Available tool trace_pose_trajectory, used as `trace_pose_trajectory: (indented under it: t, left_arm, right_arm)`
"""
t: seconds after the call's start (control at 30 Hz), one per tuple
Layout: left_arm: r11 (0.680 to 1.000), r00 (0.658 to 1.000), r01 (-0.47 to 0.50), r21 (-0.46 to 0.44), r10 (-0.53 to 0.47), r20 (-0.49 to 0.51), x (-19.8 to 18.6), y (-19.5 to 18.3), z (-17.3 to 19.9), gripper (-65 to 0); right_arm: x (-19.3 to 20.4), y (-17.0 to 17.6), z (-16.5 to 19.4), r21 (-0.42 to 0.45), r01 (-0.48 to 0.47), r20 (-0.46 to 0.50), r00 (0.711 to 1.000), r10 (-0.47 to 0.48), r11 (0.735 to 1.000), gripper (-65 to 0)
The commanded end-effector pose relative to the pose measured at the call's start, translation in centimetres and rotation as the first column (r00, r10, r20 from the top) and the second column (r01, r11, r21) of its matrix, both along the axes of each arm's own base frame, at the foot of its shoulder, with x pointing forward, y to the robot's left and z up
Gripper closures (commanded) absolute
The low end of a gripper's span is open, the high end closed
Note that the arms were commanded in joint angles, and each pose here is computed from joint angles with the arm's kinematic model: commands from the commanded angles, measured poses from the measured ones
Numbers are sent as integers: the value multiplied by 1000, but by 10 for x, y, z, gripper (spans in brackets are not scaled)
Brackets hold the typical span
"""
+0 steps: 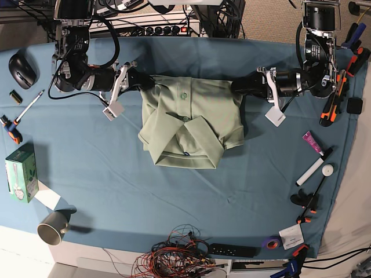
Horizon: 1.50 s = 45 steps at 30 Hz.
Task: Fold the T-shirt properly
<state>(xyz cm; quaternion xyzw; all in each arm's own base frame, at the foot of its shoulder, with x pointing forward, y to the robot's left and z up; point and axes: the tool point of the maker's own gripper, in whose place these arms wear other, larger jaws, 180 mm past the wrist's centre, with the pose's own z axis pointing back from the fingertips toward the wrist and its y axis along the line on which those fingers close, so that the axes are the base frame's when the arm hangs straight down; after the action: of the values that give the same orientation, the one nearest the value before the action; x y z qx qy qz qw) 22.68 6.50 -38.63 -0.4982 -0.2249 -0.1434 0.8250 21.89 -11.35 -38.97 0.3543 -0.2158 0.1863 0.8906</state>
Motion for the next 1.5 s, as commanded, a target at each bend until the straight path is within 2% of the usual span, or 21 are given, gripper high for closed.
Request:
trace_pose_trajectory:
  t: [0.0, 0.4, 0.5, 0.57, 0.83, 1.1, 1.47]
  left_arm:
    - [1000, 1000, -1, 15, 1, -1, 0, 5, 0, 0]
    - [1000, 1000, 4, 19, -4, -7, -2, 5, -1, -5]
    - [1000, 1000, 3, 19, -3, -6, -2, 5, -1, -115]
    - [1000, 1000, 3, 19, -3, -6, -2, 5, -1, -164]
    - [1000, 1000, 2, 22, -2, -5, -2, 7, -1, -175]
    - [998, 1000, -1, 63, 1, 2, 1, 24, -1, -175]
    - [996, 999, -31, 78, 30, 13, 6, 36, 1, -175]
  right_arm:
    - [6, -9, 4, -37, -2, 23, 1000, 3, 999, 0]
    - [6, -9, 4, -37, -2, 23, 1000, 3, 999, 0]
    - [6, -9, 4, -37, -2, 23, 1000, 3, 999, -78]
    - [6, -9, 4, -37, -2, 23, 1000, 3, 999, -125]
    - [11, -14, 7, -47, 4, 38, 999, -2, 999, -136]
    - [40, -53, 29, -56, 143, 125, 983, -135, 988, -136]
    - [53, -117, 52, -50, 356, 208, 917, -339, 933, -136]
